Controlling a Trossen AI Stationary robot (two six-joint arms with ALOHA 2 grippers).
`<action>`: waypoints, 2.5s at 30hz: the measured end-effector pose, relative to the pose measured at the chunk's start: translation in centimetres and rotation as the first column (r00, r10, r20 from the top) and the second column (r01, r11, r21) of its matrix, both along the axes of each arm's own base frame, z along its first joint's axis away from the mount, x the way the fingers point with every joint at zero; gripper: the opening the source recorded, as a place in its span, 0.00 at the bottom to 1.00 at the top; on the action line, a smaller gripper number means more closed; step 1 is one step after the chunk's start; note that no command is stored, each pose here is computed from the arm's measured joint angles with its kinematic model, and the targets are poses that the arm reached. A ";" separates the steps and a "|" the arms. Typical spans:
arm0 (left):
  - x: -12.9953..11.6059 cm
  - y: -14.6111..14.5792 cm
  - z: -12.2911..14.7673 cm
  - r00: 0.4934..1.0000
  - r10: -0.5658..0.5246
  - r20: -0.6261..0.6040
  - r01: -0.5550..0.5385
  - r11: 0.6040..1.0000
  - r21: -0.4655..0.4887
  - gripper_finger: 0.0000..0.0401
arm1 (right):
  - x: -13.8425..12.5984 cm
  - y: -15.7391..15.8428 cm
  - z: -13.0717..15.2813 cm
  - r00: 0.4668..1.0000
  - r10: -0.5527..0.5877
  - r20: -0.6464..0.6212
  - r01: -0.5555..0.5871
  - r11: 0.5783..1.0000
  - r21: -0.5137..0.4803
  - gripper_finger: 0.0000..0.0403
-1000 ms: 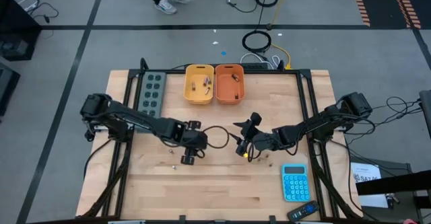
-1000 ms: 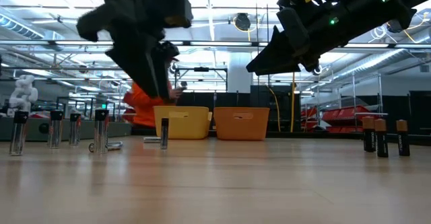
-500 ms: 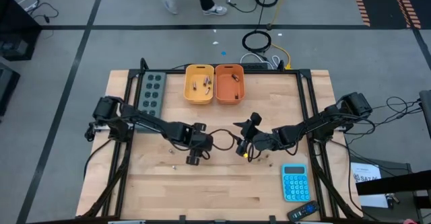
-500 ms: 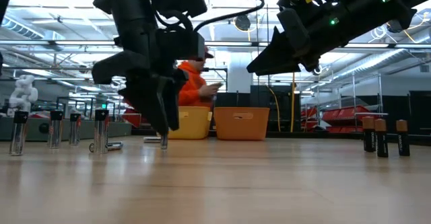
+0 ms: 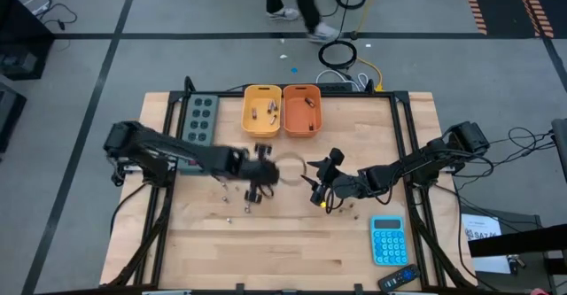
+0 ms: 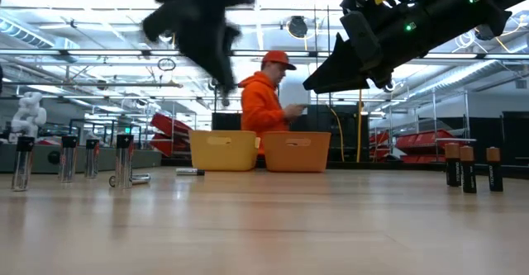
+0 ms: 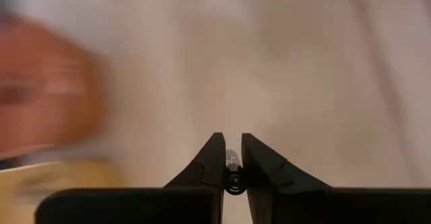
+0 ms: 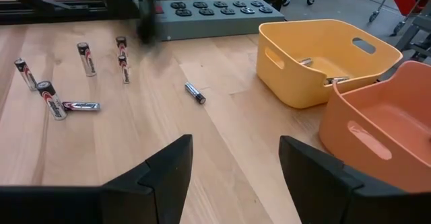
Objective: Sort batteries
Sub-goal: Put the silver battery into the yellow bin
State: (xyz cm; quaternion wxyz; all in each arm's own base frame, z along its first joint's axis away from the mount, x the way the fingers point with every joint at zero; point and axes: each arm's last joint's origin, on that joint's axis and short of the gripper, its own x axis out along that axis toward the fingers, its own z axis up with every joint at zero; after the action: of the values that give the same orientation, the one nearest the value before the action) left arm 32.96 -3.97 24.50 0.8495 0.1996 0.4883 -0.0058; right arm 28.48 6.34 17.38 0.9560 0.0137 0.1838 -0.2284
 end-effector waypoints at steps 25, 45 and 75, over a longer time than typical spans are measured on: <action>-4.3 15.1 4.7 0.921 0.316 0.228 -0.333 0.942 0.041 0.58 | -0.1 -0.1 -0.1 1.000 -0.007 -0.010 0.007 1.000 -0.002 0.53; -11.2 -0.8 -1.5 0.926 0.189 -0.326 -0.262 0.945 -0.195 0.60 | 0.0 0.0 0.0 1.000 -0.009 0.006 0.009 1.000 0.018 0.53; -12.5 -0.4 -7.4 0.933 0.211 -0.290 -0.270 0.946 -0.182 0.45 | 0.0 0.0 0.0 1.000 -0.009 0.005 0.009 1.000 0.018 0.53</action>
State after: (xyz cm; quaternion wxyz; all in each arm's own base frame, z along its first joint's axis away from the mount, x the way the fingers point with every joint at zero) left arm 20.46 -4.36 17.09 0.7869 0.0408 0.6154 0.0183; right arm 28.46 6.33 17.34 0.9553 0.0235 0.1833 -0.2310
